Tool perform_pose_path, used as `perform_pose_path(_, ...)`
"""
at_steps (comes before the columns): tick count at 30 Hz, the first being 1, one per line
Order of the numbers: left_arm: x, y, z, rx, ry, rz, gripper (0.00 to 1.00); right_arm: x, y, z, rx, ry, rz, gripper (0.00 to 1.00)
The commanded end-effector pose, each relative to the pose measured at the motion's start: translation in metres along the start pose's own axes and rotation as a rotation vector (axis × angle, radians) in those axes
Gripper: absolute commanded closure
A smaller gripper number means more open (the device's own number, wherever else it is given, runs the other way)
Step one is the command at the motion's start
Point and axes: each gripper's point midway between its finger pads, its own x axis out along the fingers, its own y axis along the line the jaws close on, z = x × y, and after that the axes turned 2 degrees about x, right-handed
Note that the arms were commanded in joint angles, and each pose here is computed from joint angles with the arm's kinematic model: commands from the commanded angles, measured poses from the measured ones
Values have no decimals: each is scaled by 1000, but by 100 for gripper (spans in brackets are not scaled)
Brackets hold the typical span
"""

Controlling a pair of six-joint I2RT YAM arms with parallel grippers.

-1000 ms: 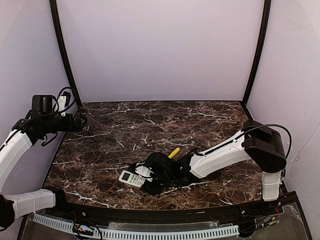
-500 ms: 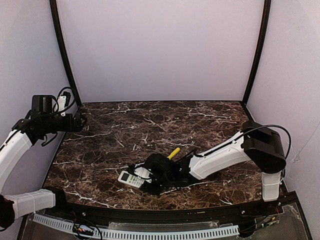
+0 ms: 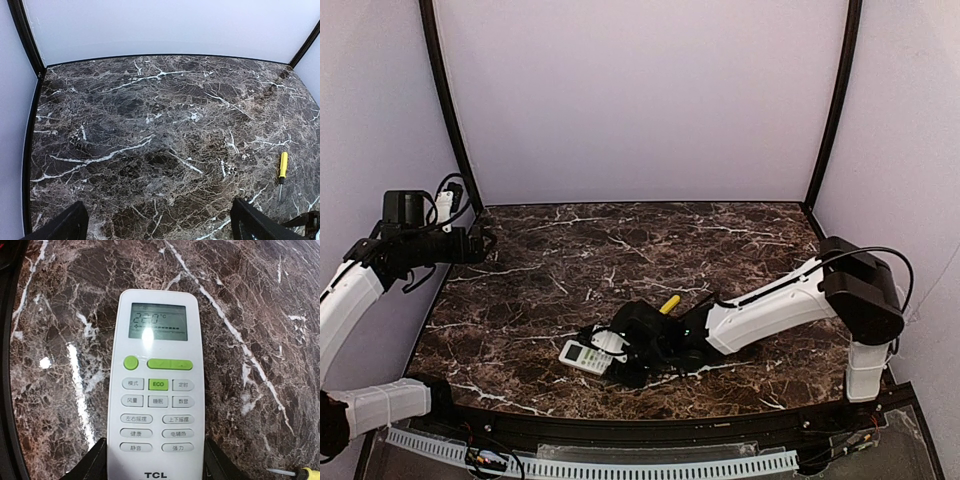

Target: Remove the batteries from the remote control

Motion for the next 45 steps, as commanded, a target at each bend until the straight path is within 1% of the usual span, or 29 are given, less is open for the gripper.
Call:
perform_pose_path(1,8,-8,-7,-18,17,-59,0,-39,-11,36,21,-107,5,73)
perform_pose_path(4,12,-8,-9,-29,34,-64,0,-54,-22,42,29,-137,-2,75)
perform_pose_path(7,13,-5,-7,-35,33,-46,0,-67,-34,48,42,-166,-12,79)
perform_pose_path(9,14,-3,-5,-43,35,-33,0,-74,-44,52,54,-181,-27,84)
perform_pose_path(11,14,0,-2,-53,37,-13,0,-79,-51,47,60,-167,-41,88)
perform_pose_path(14,9,11,14,-97,5,55,0,-87,-63,46,76,-169,-70,99)
perform_pose_path(15,10,15,15,-122,6,81,0,-91,-67,45,82,-171,-78,100)
perform_pose_path(16,7,24,20,-180,-7,136,0,-96,-72,45,90,-177,-87,100)
perform_pose_path(17,9,28,18,-200,10,152,0,-99,-75,44,97,-182,-94,100)
perform_pose_path(19,11,34,23,-184,9,191,0,-107,-83,41,119,-189,-106,100)
perform_pose_path(21,14,34,30,-144,19,188,0,-116,-93,39,156,-199,-108,100)
perform_pose_path(23,21,21,31,-120,42,110,0,-123,-96,38,178,-208,-66,100)
perform_pose_path(25,28,1,30,-107,60,-14,0,-130,-99,38,203,-215,-25,100)
perform_pose_path(26,29,-6,34,-98,43,-59,0,-134,-101,38,219,-220,-10,100)
perform_pose_path(27,30,-21,32,-86,45,-150,0,-137,-104,37,233,-222,7,100)
perform_pose_path(28,31,-32,38,-67,17,-204,0,-142,-106,38,242,-230,27,100)
perform_pose_path(30,31,-59,38,-3,15,-299,0,-150,-107,40,286,-241,88,100)
perform_pose_path(31,30,-66,40,46,7,-311,0,-154,-107,41,298,-245,121,100)
perform_pose_path(32,30,-84,36,92,21,-350,0,-157,-107,41,310,-245,147,100)
perform_pose_path(35,20,-119,32,247,18,-441,0,-168,-102,47,328,-250,236,100)
perform_pose_path(36,15,-135,29,287,15,-480,2,-172,-100,49,331,-253,269,100)
perform_pose_path(38,6,-151,25,355,2,-522,4,-180,-95,54,333,-263,332,100)
perform_pose_path(40,0,-160,23,387,-18,-550,4,-188,-89,58,333,-276,399,100)
perform_pose_path(45,-16,-172,30,412,-90,-604,5,-200,-82,66,340,-296,550,100)
